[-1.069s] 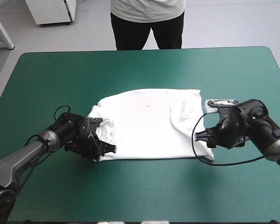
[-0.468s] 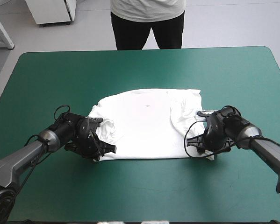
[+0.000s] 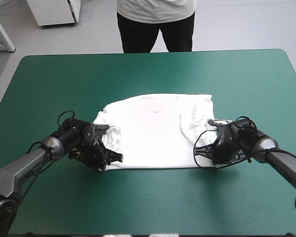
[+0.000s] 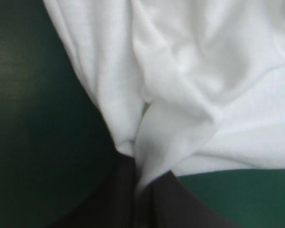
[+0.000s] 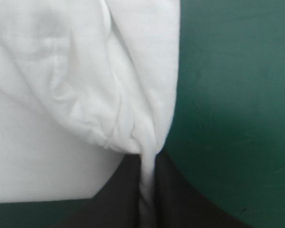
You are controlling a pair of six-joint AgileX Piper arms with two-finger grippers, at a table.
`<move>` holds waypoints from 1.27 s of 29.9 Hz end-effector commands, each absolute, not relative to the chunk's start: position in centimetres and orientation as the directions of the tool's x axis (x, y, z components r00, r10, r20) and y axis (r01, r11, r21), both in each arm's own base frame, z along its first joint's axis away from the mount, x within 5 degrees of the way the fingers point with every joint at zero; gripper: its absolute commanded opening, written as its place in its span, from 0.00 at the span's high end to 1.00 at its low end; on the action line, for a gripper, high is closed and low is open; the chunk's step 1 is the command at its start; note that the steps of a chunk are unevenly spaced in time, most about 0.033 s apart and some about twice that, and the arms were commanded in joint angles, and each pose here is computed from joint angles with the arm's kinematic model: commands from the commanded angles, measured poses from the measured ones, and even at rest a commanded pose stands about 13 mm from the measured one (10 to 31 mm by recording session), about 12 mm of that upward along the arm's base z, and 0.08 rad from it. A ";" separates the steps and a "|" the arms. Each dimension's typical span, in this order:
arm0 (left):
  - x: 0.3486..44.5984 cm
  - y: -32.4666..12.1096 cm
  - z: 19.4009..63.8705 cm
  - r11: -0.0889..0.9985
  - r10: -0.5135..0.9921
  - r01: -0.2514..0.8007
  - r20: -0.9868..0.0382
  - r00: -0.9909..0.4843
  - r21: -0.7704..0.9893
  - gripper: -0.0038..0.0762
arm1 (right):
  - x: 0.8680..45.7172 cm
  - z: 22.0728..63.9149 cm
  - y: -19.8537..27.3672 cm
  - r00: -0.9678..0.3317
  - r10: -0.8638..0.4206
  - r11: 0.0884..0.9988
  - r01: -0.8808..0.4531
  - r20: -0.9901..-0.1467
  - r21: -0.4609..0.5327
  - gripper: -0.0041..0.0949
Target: Fold the cloth
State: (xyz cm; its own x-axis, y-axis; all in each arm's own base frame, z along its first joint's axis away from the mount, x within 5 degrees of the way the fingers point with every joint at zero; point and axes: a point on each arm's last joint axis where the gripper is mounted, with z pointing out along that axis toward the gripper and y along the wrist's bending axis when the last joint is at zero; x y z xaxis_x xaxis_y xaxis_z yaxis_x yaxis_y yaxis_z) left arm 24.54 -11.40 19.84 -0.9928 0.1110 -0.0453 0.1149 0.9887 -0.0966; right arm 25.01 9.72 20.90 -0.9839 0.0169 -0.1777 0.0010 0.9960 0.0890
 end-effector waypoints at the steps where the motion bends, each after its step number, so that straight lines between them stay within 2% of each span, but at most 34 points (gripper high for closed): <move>1: 25.2 -11.8 20.0 0.986 0.125 0.134 -0.091 -0.988 -0.099 0.96 | 25.0 22.5 9.7 -0.985 -0.004 0.997 -0.018 -0.175 0.081 0.98; 12: 27.3 -11.3 30.2 0.978 0.196 0.210 -0.355 -0.914 0.001 0.96 | 27.6 32.6 10.6 -0.903 -0.054 0.986 -0.116 -0.426 0.120 0.98; 16: 29.0 -11.4 33.4 0.975 0.212 0.217 -0.487 -0.847 0.048 0.96 | 28.5 35.2 10.5 -0.847 -0.063 0.987 -0.133 -0.528 0.095 0.98; 19: 30.3 -11.6 34.1 0.973 0.227 0.217 -0.521 -0.823 0.081 0.96 | 29.5 36.4 10.3 -0.804 -0.073 0.989 -0.134 -0.590 0.061 0.98; 29: 37.0 -13.5 32.6 0.957 0.288 0.215 -0.529 -0.798 0.196 0.96 | 36.6 36.0 9.0 -0.783 0.004 0.996 -0.053 -0.623 0.074 0.98; 35: 41.9 -12.9 31.4 0.979 0.201 0.149 -0.552 -0.809 0.138 0.96 | 41.2 33.9 8.7 -0.806 0.022 0.994 -0.048 -0.592 0.101 0.98; 38: 43.8 -12.7 30.4 0.979 0.205 0.162 -0.544 -0.813 0.127 0.96 | 42.9 32.6 8.8 -0.817 0.038 0.992 -0.037 -0.575 0.118 0.98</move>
